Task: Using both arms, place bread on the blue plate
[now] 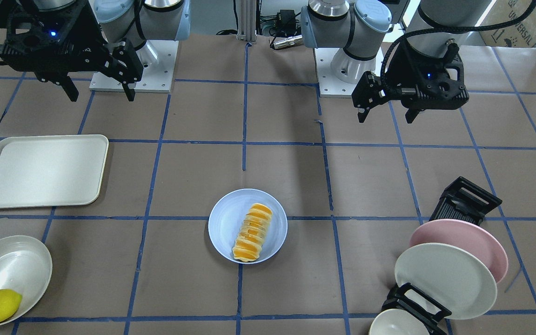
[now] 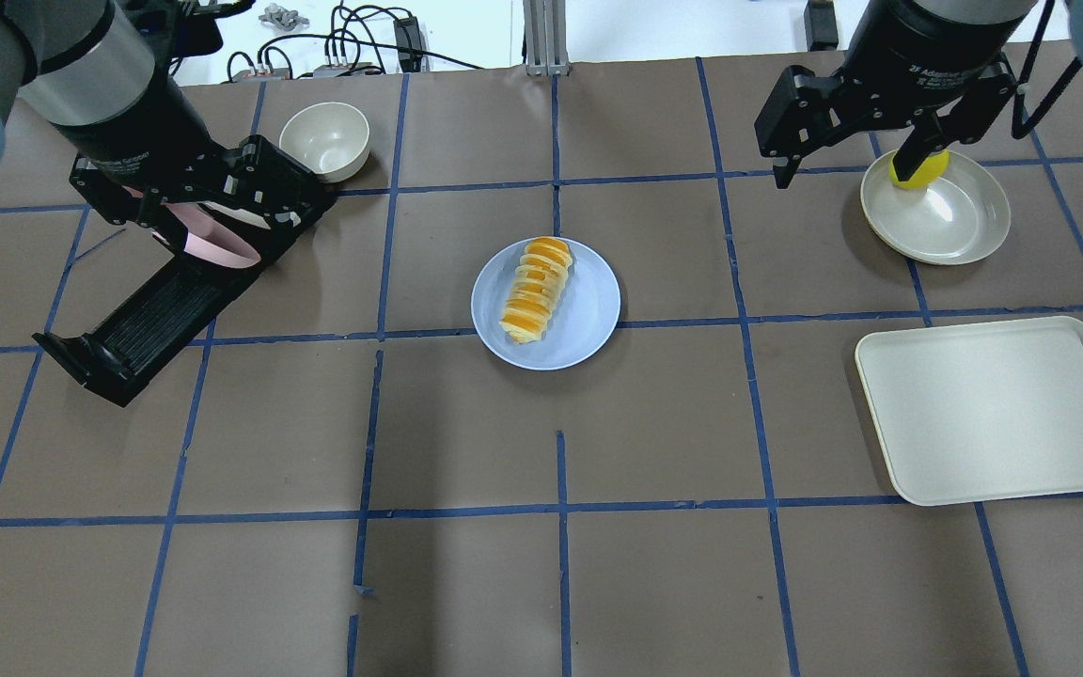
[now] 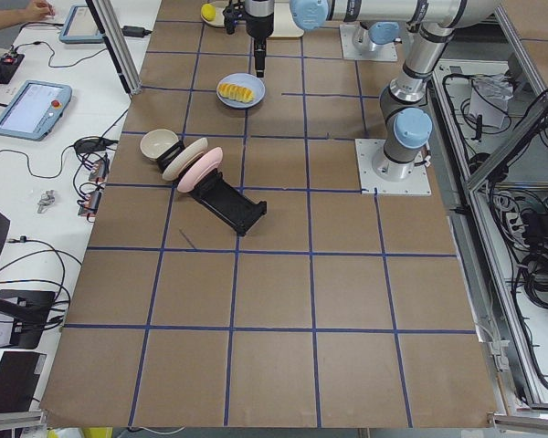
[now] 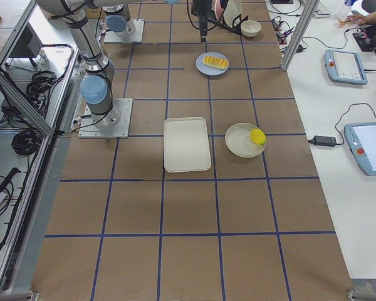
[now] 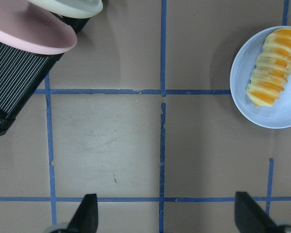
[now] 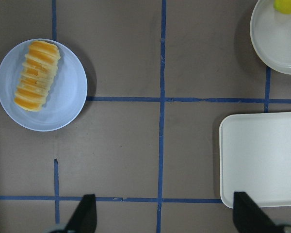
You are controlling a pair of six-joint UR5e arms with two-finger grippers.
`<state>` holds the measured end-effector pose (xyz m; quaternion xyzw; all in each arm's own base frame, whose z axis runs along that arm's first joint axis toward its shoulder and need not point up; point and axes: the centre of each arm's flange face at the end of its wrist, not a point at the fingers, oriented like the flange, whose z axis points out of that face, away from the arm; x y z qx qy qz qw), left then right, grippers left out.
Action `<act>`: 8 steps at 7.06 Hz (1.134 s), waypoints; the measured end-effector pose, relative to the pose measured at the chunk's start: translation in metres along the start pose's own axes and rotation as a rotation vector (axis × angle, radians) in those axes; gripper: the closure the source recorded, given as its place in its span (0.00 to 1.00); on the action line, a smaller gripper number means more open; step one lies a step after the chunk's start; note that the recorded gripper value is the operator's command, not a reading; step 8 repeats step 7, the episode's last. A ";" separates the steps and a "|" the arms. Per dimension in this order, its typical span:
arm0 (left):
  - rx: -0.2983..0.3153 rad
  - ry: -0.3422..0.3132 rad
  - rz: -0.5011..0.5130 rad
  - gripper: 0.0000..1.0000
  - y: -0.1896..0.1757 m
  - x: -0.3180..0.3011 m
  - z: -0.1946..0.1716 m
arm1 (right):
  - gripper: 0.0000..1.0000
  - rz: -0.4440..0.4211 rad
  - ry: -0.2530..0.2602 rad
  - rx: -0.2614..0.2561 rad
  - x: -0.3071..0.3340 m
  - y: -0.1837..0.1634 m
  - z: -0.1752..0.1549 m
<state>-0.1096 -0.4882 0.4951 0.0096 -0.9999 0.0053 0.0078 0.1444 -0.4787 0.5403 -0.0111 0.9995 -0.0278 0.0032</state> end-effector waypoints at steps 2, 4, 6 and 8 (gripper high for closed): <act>-0.001 0.002 0.000 0.00 0.000 0.000 0.000 | 0.01 0.009 0.001 -0.055 0.000 0.006 0.006; -0.001 0.004 0.000 0.00 0.000 0.000 0.001 | 0.01 -0.001 0.001 -0.076 0.001 0.008 0.009; -0.002 0.004 -0.001 0.00 0.000 0.000 0.001 | 0.01 -0.003 0.002 -0.079 0.001 0.007 0.011; -0.002 0.004 -0.001 0.00 0.000 0.000 0.001 | 0.01 -0.003 0.002 -0.078 0.001 0.006 0.012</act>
